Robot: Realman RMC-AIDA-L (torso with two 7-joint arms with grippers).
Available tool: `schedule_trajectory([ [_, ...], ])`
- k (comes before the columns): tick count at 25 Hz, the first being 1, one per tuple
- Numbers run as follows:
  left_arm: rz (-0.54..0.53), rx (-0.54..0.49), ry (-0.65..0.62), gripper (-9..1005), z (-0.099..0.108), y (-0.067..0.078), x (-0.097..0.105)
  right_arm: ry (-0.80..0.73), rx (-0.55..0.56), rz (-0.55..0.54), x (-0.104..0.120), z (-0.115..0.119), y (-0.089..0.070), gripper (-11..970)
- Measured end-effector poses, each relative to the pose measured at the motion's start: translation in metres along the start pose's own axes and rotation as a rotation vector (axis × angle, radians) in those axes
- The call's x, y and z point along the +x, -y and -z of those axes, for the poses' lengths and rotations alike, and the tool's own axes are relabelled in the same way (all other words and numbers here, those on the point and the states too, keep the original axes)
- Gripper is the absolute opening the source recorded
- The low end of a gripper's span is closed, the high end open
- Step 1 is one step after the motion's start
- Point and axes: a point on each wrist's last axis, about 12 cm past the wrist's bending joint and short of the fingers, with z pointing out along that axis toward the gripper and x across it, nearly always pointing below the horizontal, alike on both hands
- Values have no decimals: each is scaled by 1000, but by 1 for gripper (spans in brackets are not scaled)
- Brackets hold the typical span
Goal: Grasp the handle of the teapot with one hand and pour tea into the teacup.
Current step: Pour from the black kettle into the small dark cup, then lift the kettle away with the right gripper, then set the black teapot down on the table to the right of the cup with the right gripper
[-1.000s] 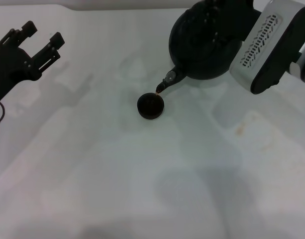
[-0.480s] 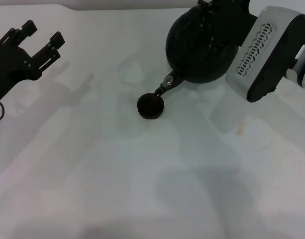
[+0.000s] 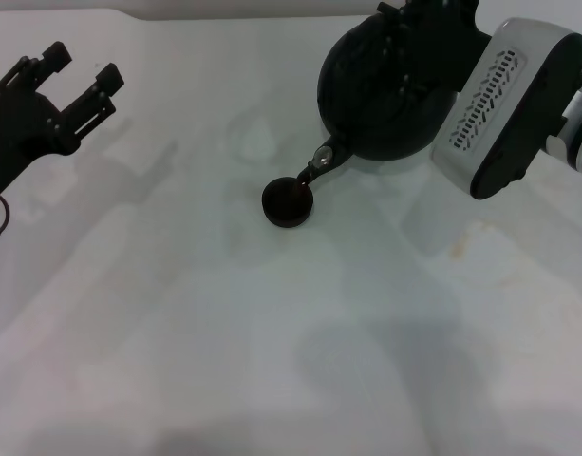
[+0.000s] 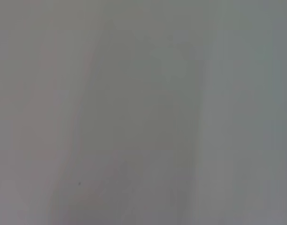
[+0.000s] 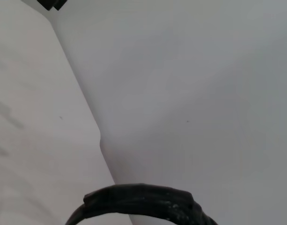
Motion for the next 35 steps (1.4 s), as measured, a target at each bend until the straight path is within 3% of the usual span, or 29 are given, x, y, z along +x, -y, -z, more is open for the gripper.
schedule_trajectory([
  [20, -3, 7, 2, 767, -4, 0, -1, -9, 7, -17, 5, 0, 4, 106],
  [27, -4, 9, 3, 769, -5, 0, -1, 77, -8, -253, 17, 14, 24, 105],
  [35, -4, 19, 4, 768, -11, 0, -3, 131, -72, -602, 59, 39, 48, 106],
])
